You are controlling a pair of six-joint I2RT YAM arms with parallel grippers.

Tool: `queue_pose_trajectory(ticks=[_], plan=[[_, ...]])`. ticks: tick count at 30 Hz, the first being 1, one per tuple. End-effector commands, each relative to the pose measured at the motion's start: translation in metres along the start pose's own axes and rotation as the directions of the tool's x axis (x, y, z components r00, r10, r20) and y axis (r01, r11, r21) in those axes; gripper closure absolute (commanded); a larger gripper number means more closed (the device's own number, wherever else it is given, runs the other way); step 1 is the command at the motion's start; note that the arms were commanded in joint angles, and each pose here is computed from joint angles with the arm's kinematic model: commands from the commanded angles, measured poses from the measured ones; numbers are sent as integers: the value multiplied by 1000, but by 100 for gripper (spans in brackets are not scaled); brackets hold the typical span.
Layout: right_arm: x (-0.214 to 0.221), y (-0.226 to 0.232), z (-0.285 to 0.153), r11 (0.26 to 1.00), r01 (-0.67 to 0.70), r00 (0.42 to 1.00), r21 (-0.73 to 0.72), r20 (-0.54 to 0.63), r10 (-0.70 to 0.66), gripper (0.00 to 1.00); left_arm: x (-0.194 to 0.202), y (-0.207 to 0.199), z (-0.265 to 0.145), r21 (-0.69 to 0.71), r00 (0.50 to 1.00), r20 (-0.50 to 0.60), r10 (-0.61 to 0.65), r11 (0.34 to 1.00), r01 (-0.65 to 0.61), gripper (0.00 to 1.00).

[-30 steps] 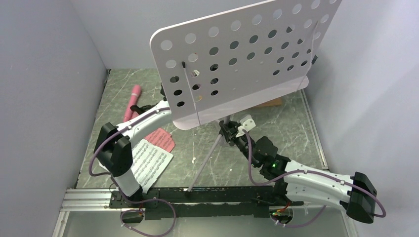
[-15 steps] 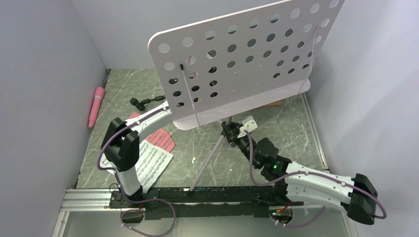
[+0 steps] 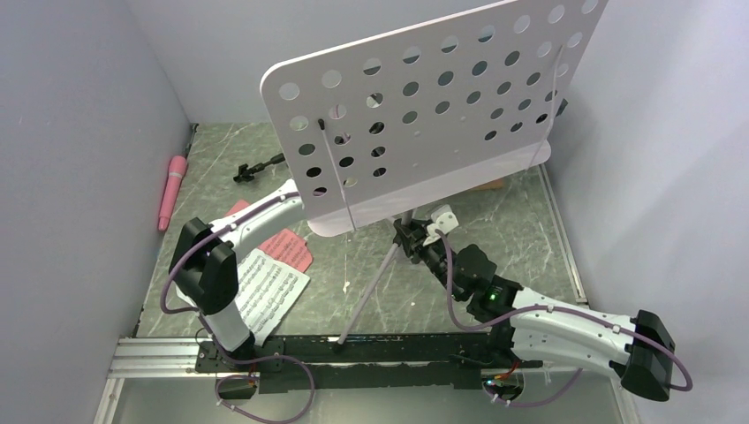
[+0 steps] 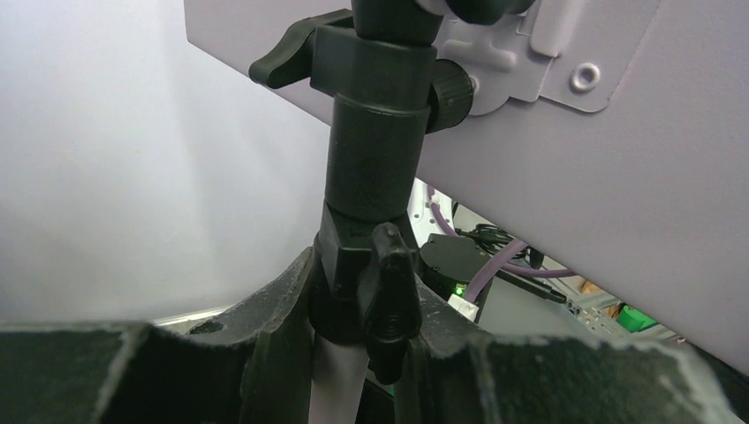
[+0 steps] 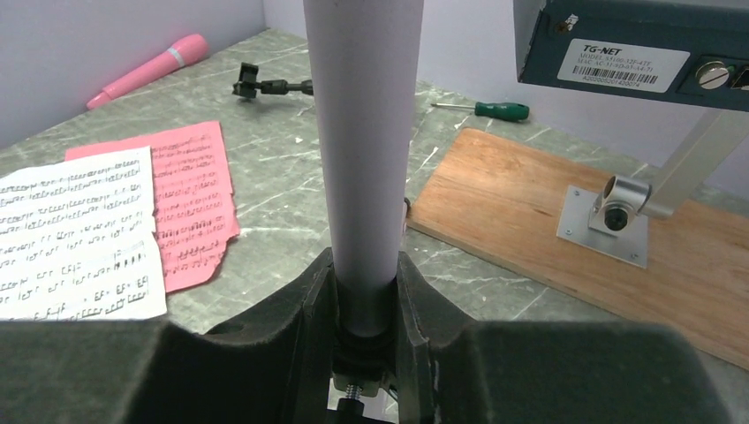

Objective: Set up the instrument practice props

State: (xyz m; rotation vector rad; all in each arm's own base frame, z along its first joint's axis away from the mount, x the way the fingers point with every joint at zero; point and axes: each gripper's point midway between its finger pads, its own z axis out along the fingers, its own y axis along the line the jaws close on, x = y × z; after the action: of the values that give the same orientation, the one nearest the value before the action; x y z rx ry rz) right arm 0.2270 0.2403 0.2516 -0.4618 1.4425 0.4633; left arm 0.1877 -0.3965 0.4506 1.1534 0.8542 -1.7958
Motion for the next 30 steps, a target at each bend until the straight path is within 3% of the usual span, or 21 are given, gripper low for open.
queue_pose_trajectory(ticks=[1, 7, 10, 16, 23, 26, 30], plan=[[-45, 7, 9, 999, -35, 993, -17, 113, 36, 100, 8, -39, -1, 72, 981, -128, -145, 985, 155, 100], [-27, 17, 21, 1000, 3, 996, 1, 84, -3, 100, 24, -29, -22, -39, 970, -149, -194, 981, 190, 100], [-18, 18, 24, 1000, 16, 998, 24, 61, -17, 100, 27, -17, -33, -174, 968, -118, -222, 964, 200, 97], [4, 24, 29, 998, 8, 1000, 67, 12, -9, 100, 37, 11, -60, -475, 976, -48, -212, 864, 164, 73], [10, 31, 33, 998, -5, 1000, 66, 2, 4, 100, 44, 16, -94, -660, 989, 23, -147, 741, 126, 45], [10, 32, 34, 998, -11, 1000, 67, 2, 11, 100, 52, 14, -104, -700, 990, 66, -127, 701, 137, 20], [9, 33, 34, 998, -14, 1000, 64, 0, 14, 100, 63, 14, -103, -762, 995, 76, -60, 640, 97, 14]])
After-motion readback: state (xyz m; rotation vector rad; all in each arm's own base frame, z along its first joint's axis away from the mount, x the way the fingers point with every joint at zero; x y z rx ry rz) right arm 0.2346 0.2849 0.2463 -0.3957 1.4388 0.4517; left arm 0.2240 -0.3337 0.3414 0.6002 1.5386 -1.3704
